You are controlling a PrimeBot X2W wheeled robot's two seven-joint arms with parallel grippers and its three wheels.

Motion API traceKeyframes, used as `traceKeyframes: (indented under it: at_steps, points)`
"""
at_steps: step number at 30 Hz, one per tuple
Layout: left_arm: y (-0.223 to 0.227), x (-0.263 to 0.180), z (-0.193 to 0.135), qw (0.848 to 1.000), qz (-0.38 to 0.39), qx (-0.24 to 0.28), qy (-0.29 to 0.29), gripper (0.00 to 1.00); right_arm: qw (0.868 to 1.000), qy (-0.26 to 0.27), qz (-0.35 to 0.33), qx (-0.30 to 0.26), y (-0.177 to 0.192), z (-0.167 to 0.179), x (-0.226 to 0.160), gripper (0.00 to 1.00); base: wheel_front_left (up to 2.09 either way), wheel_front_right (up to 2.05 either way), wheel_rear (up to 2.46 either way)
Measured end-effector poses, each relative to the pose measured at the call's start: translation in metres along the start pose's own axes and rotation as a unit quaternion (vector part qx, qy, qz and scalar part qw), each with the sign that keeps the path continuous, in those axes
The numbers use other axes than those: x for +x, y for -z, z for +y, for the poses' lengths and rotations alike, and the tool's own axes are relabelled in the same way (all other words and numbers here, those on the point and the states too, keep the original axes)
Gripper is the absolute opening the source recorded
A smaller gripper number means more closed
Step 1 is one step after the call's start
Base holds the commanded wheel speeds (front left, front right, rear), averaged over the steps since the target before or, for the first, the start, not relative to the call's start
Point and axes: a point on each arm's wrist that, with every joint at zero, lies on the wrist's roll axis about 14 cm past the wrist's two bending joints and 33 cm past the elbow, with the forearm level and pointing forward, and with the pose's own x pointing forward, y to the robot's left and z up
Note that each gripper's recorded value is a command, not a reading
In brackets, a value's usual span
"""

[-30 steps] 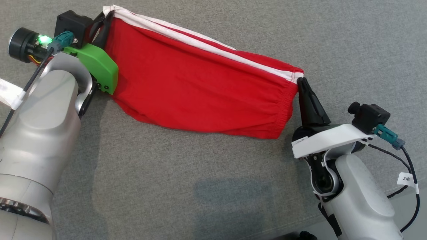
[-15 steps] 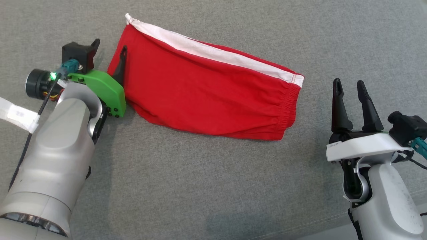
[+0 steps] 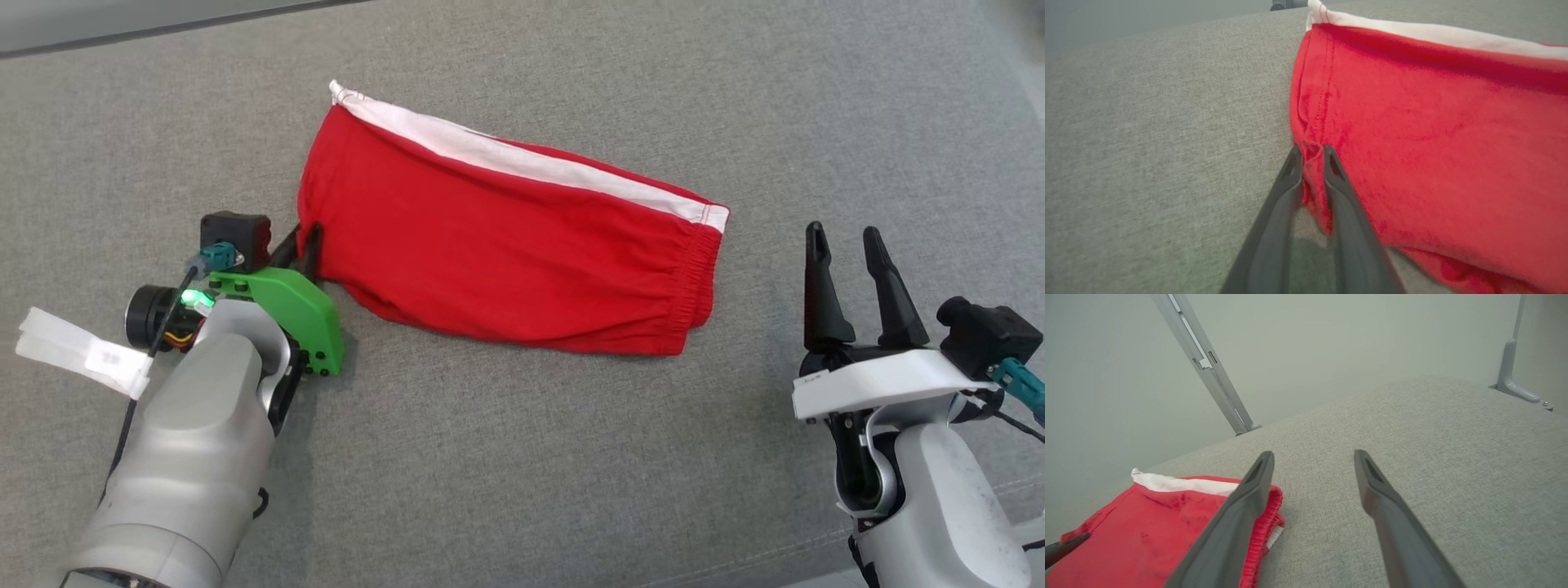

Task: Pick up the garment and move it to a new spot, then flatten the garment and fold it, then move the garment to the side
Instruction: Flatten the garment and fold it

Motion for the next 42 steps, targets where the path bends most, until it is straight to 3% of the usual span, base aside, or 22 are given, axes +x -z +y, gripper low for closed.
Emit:
traceKeyframes:
  at_steps: [8,15,25,26,27,42]
  points:
    - [-0.003,-0.025,-0.007,0.999,-0.022,-0.032,-0.016,0.0,1.0,0.011,0.006,-0.008,-0.002,-0.008,-0.026,1.0,0.0,0.0,0.0]
    - [0.014,-0.072,-0.014,0.996,-0.037,-0.061,-0.048,0.0,1.0,0.016,0.015,-0.009,-0.001,-0.01,-0.058,1.0,0.0,0.0,0.0]
    - [0.029,-0.132,-0.008,0.988,-0.073,-0.089,-0.102,0.0,1.0,-0.013,0.0,-0.012,-0.011,0.007,-0.073,1.0,0.0,0.0,0.0]
    - [0.03,-0.137,-0.004,0.987,-0.076,-0.092,-0.109,0.31,1.0,-0.017,-0.002,-0.012,-0.012,0.01,-0.072,1.0,0.0,0.0,0.0]
    - [0.029,-0.141,-0.001,0.985,-0.083,-0.095,-0.115,1.0,1.0,-0.02,-0.003,-0.012,-0.012,0.012,-0.071,1.0,0.0,0.0,0.0]
    - [0.006,-0.214,0.055,0.956,-0.183,-0.048,-0.224,1.0,0.997,-0.061,-0.01,-0.04,-0.016,0.037,-0.063,1.0,0.0,0.0,0.0]
